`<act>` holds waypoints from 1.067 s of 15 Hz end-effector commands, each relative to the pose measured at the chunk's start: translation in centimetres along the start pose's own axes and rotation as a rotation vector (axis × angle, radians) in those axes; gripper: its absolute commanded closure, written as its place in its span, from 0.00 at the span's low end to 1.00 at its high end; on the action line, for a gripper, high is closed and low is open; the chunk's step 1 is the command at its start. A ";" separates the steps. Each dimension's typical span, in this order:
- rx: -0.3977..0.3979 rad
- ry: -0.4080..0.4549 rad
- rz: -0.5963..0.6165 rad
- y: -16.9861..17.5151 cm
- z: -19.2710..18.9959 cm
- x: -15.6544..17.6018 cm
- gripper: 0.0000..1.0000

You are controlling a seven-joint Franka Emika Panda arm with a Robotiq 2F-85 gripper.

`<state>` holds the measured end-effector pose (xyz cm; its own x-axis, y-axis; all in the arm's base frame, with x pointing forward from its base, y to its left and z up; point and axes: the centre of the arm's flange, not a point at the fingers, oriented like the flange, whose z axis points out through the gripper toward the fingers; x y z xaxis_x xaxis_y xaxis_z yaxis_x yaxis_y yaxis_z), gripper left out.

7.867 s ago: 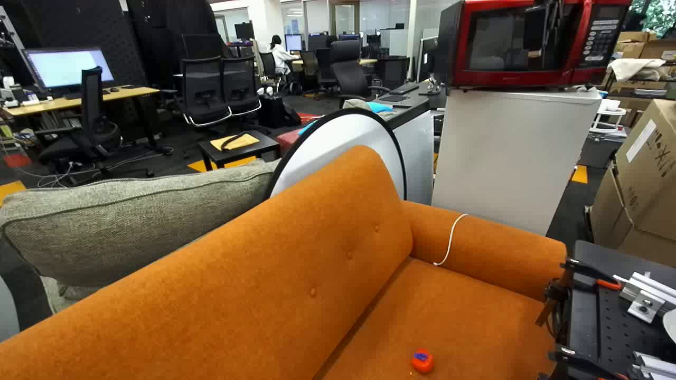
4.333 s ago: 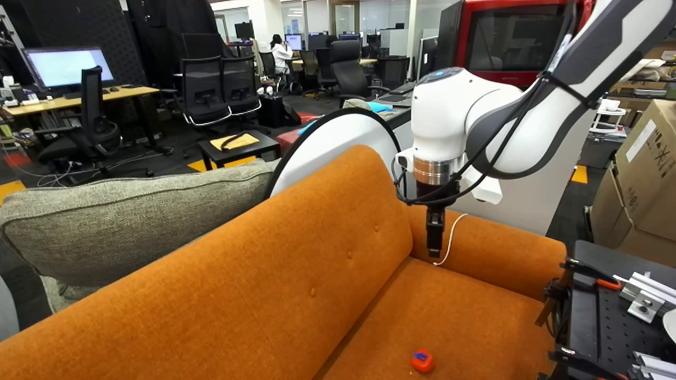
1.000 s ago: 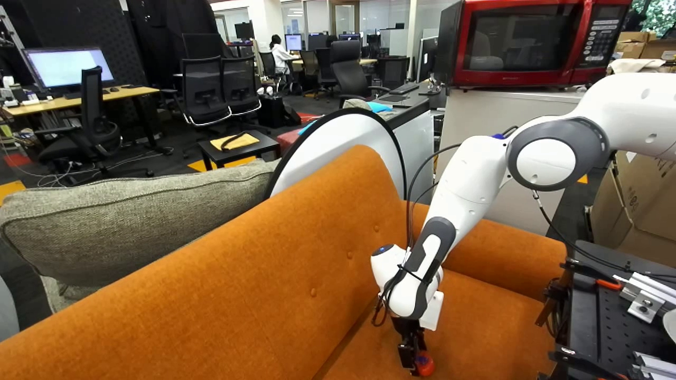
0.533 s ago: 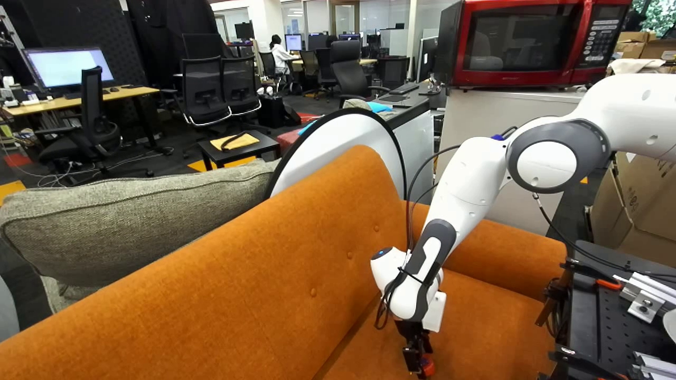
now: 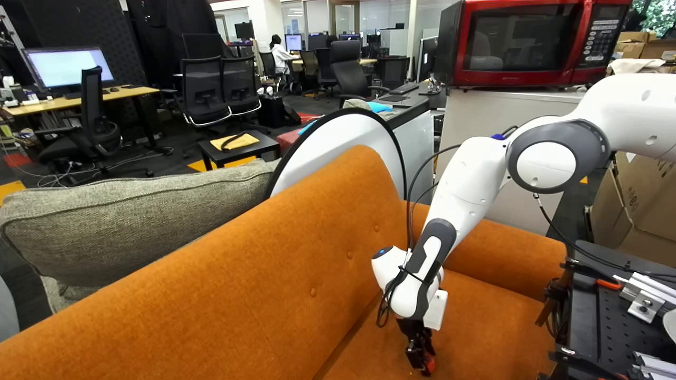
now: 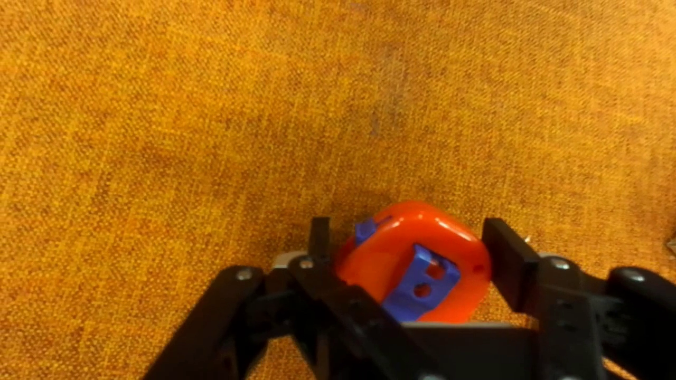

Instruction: Take the red block and put it in the box

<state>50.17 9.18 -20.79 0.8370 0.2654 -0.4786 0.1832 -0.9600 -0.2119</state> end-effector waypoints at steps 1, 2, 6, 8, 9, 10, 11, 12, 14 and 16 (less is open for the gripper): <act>0.006 0.004 0.004 0.4 -0.3 0.9 0.53; 0.010 0.016 -0.001 0.3 -0.8 0.8 0.53; 0.027 0.121 -0.092 -1.1 -5.1 -0.1 0.53; 0.017 0.187 -0.194 -2.6 -7.6 -0.2 0.53; 0.006 0.216 -0.251 -3.6 -9.2 -0.5 0.53; 0.001 0.242 -0.308 -4.8 -10.6 -0.9 0.53; -0.012 0.263 -0.363 -5.8 -11.8 -1.1 0.53; -0.017 0.274 -0.423 -7.2 -13.0 -1.4 0.53; -0.007 0.285 -0.540 -9.8 -14.1 -1.6 0.53; 0.013 0.266 -0.655 -12.9 -14.4 -1.1 0.53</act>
<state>55.56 18.60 -6.77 0.7415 0.6657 -0.0833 0.6055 -0.7176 -0.3442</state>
